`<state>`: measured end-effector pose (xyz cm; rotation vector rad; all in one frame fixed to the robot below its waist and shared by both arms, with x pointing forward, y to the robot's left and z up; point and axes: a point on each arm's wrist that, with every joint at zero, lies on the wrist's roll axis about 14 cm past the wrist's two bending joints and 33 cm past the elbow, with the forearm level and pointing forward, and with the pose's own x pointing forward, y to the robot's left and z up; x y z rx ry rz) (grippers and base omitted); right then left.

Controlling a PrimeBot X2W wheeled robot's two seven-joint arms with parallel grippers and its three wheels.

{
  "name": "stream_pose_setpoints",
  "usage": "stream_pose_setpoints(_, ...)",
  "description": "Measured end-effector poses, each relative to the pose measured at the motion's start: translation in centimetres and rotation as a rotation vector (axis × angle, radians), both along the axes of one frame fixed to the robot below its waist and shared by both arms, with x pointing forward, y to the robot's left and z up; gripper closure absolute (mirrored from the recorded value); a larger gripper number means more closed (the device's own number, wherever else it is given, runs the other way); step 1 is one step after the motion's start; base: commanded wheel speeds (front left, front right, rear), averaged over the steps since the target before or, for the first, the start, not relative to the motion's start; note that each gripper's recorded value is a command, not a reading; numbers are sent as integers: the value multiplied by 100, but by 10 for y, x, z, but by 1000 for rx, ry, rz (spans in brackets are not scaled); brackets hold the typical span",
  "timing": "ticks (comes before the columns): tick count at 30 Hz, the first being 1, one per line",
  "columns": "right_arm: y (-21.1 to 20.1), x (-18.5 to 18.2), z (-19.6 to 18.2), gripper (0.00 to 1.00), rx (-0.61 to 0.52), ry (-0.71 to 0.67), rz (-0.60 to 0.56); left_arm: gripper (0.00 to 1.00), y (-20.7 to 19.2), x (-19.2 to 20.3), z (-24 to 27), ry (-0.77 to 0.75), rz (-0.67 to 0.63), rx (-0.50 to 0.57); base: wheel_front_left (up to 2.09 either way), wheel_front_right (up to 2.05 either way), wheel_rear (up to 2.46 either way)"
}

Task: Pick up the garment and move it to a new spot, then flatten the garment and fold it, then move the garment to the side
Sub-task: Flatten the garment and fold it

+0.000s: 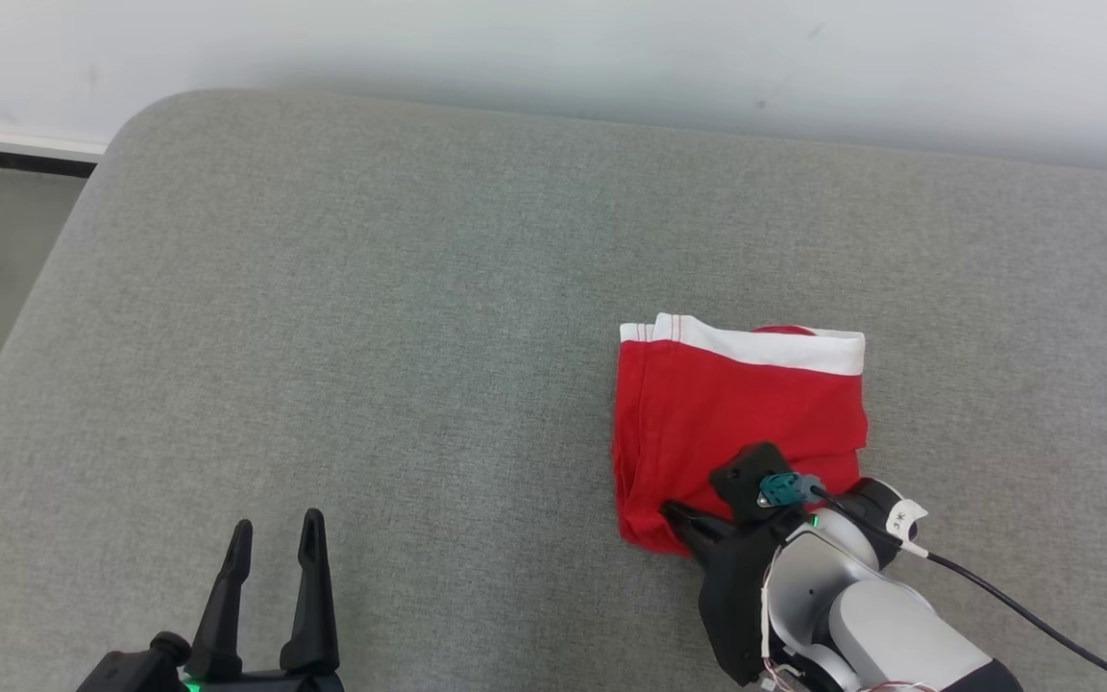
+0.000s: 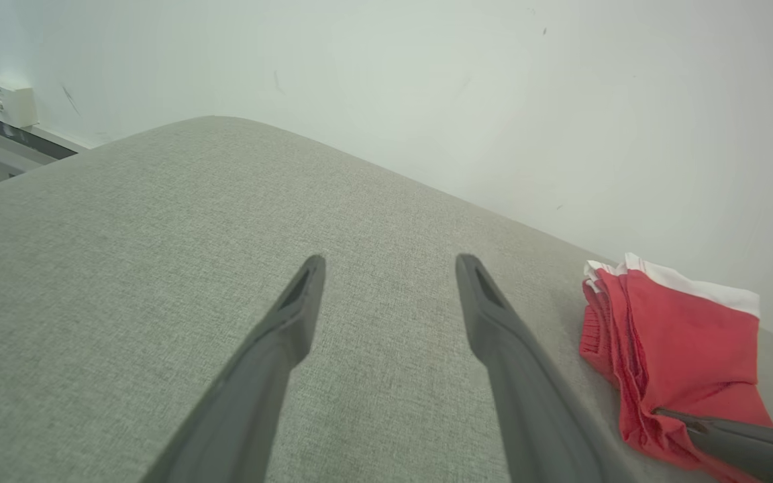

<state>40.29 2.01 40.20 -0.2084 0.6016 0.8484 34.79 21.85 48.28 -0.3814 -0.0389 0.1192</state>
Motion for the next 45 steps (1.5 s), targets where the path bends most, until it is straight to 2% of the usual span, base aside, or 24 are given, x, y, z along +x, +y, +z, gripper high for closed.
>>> stream_pose_setpoints(13,28,-22,19,100,80,-39,57,0,-7,0,3,-12,-23,-4,0,0,0)
stream_pose_setpoints(18,45,-45,39,100,202,-20,72,0,-6,-7,3,-14,-18,-2,0,0,0)
stream_pose_setpoints(19,46,-46,46,87,237,-27,64,0,-4,-8,4,-17,-14,-1,0,0,0)
stream_pose_setpoints(21,42,-43,62,4,305,-58,27,0,-3,-12,4,-16,-10,0,0,0,0)
stream_pose_setpoints(22,38,-41,70,0,330,-80,6,0,-2,-14,4,-17,-7,1,0,0,0)
stream_pose_setpoints(27,-5,-28,96,0,439,-190,-173,0,1,-20,8,-27,-3,17,0,0,0)
stream_pose_setpoints(33,-84,-23,120,0,523,-369,-454,0,-3,-26,13,-41,-23,67,0,0,0)
stream_pose_setpoints(37,-137,-32,122,0,490,-455,-605,0,-13,-25,16,-49,-60,94,0,0,0)
stream_pose_setpoints(45,-191,-49,122,0,458,-522,-753,0,-28,-20,20,-61,-116,135,0,0,0)
